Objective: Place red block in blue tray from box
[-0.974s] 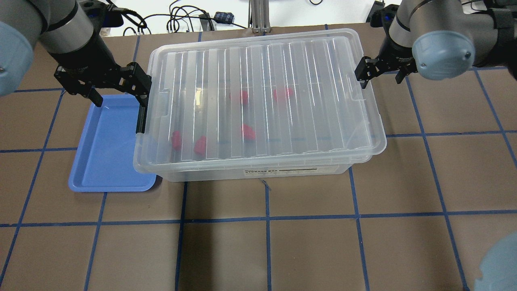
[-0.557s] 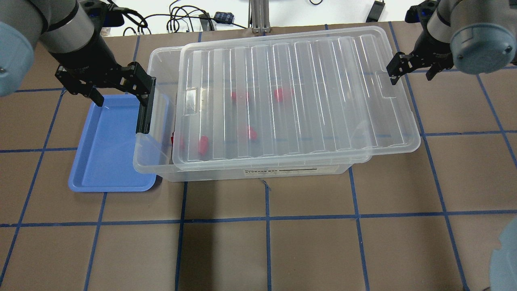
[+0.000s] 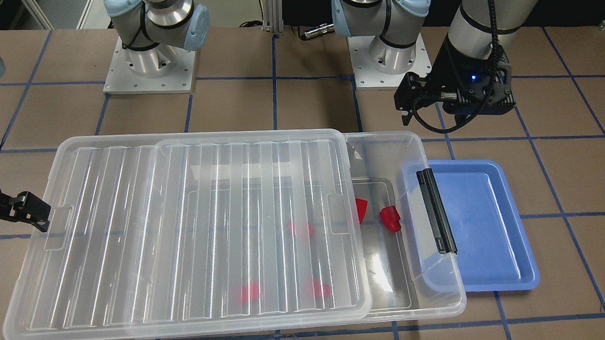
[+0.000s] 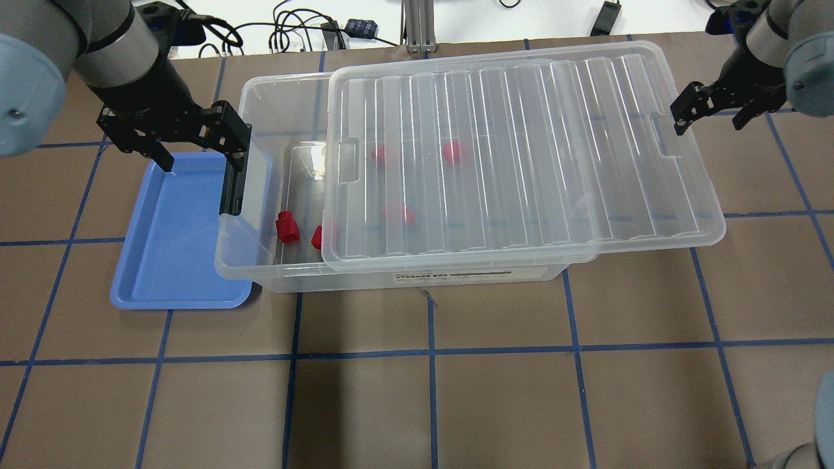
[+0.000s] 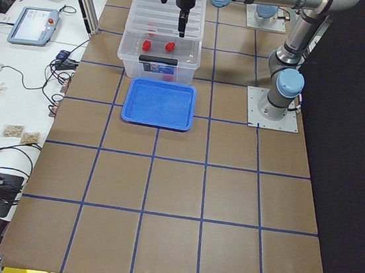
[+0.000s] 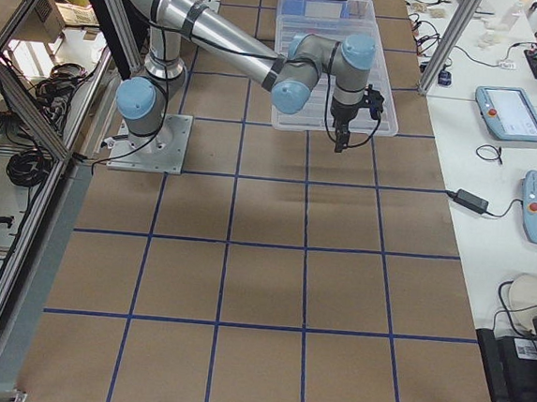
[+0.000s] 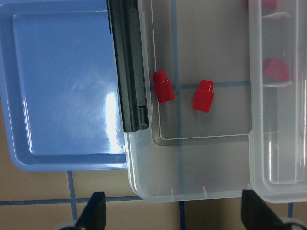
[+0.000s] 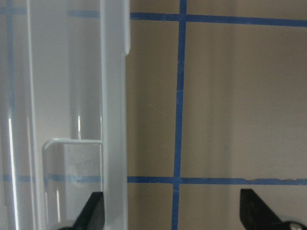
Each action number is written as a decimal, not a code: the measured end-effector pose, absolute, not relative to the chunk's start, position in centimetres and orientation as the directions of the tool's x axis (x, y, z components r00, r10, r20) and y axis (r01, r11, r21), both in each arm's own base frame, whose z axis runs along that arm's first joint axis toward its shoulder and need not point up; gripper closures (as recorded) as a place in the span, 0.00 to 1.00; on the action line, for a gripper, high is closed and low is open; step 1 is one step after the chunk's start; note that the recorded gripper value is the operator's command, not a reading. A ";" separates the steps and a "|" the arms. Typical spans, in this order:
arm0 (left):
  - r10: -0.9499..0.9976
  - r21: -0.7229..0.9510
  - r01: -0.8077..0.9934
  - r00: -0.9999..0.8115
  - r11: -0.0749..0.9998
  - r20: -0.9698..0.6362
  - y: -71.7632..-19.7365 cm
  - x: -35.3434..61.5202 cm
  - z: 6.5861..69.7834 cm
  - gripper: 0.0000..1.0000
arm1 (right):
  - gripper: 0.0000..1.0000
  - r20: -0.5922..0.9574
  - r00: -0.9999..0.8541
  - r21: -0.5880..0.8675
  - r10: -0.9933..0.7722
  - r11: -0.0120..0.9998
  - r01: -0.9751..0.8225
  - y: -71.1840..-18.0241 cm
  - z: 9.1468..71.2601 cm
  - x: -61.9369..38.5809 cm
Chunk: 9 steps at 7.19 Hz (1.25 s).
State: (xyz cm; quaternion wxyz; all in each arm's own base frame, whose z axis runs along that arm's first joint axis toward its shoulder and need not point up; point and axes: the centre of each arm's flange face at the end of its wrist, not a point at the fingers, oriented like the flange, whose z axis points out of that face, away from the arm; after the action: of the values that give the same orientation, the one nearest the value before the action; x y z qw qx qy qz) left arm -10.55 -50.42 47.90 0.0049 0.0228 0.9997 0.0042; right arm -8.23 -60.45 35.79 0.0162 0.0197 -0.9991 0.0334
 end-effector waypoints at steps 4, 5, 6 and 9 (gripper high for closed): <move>0.149 0.019 0.149 -0.989 0.989 0.014 -52.5 -11.3 44.6 0.00 | 0.00 0.037 -0.999 -0.065 -0.008 0.998 -0.010 -59.6 35.9 -13.0; 0.175 0.030 0.175 -0.984 0.984 0.019 -53.0 -11.8 43.3 0.00 | 0.00 0.038 -0.999 -0.065 -0.004 0.998 -0.006 -59.4 35.9 -13.8; 0.201 0.030 0.201 -0.979 0.979 0.019 -53.4 -12.8 41.7 0.00 | 0.00 0.039 -0.999 -0.064 0.000 0.998 -0.002 -59.1 35.9 -14.8; 0.268 0.006 0.268 -0.963 0.963 0.014 -53.9 -14.5 35.7 0.00 | 0.00 0.042 -0.999 -0.068 0.002 0.998 -0.001 -58.8 36.2 -16.2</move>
State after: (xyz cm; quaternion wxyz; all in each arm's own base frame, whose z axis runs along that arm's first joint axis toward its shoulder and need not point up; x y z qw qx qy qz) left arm -14.54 -53.87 35.69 -0.0066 0.1354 0.9908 0.0040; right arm -16.23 -58.77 36.25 0.0209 -0.0005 -0.9992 0.0340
